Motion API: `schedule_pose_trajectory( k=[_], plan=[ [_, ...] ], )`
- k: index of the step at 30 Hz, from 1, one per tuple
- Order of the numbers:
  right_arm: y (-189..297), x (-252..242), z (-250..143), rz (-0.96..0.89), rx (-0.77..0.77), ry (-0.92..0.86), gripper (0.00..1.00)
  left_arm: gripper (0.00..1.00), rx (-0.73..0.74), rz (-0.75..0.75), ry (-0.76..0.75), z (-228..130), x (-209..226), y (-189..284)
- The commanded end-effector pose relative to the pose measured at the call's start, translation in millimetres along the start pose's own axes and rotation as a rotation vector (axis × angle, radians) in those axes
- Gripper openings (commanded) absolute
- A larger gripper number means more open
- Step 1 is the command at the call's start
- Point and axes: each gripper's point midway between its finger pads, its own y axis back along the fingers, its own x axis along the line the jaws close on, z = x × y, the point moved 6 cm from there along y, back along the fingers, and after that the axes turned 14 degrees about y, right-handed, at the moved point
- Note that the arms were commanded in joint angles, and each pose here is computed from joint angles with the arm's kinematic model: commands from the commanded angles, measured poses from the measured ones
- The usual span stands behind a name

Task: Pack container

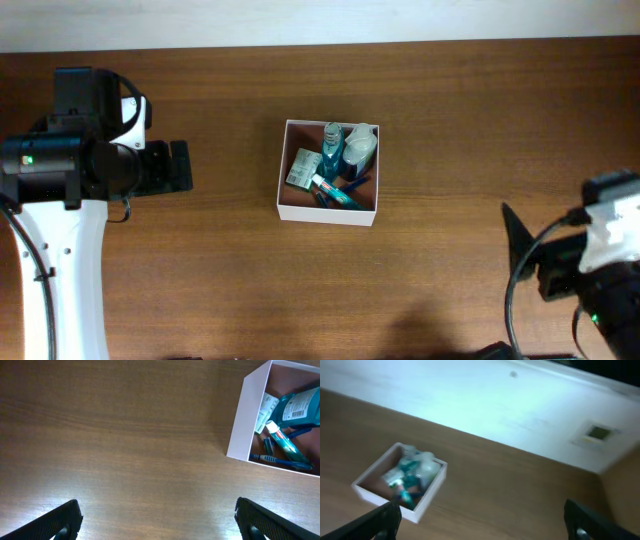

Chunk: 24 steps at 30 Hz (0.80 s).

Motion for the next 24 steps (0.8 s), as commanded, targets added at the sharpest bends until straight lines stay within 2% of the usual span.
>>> schedule_pose_trajectory(
  k=[1,15,24],
  plan=[
    [-15,11,-31,0.013,0.038,0.009,0.99,0.99,-0.024,0.001,-0.004,0,2,7],
    [-99,85,-192,0.074,0.052,-0.102,0.99,0.99,-0.024,0.001,-0.004,0,2,7],
    [-120,112,-246,0.094,0.059,-0.119,0.99,0.99,-0.024,0.001,-0.004,0,2,7]
  ],
)
